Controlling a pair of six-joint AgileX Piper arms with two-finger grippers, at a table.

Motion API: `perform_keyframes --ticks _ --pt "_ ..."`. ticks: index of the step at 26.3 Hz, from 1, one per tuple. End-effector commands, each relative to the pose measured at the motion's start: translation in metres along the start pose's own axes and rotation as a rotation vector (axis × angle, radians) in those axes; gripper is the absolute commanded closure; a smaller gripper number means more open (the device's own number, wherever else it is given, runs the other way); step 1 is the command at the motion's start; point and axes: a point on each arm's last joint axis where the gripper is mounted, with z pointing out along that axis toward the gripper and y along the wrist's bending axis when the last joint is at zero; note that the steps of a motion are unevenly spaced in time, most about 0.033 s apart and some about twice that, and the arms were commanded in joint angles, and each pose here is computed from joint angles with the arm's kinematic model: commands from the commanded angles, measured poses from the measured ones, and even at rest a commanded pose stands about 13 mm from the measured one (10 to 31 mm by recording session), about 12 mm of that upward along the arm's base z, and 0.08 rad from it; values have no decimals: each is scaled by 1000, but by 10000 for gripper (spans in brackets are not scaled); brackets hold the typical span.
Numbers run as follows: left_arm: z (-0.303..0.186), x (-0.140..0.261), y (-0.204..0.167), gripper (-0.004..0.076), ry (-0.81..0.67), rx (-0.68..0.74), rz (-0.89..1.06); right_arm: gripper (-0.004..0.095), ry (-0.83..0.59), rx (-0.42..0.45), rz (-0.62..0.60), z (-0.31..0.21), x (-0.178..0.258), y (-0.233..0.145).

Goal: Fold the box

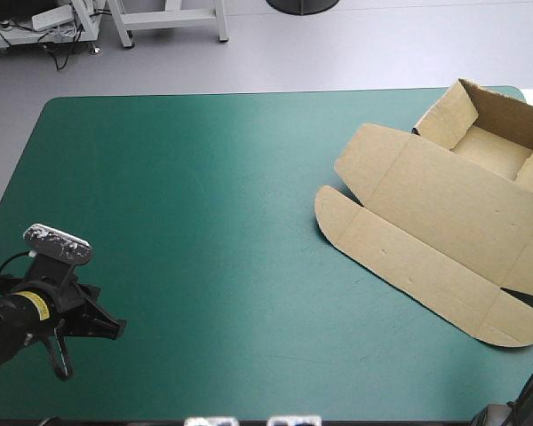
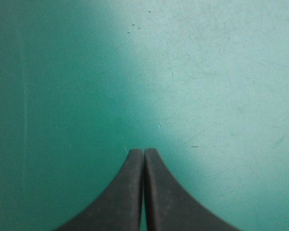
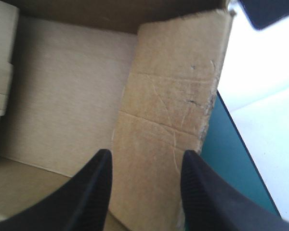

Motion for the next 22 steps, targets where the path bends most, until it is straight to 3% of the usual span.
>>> perform_keyframes --ticks 1,9,12,15,17,20,22 --pt "-7 -7 1 733 -71 -8 3 625 -219 -73 -42 -97 -5 21" --pt "-7 -7 1 733 -67 -9 19 927 -410 -250 -159 -181 10 58" --pt "-7 -6 1 733 -64 -9 20 926 -444 -350 -184 -201 19 76" --pt "-7 -6 1 733 -65 -9 20 926 -449 -395 -244 -214 33 99" --pt "-7 -7 1 733 -73 -9 22 928 -440 -428 -346 -223 51 124" --pt "-7 -6 2 733 -66 -17 24 928 -375 -374 -506 -223 85 153" --pt "-7 -5 2 733 -55 -17 15 928 -296 -276 -634 -217 119 164"
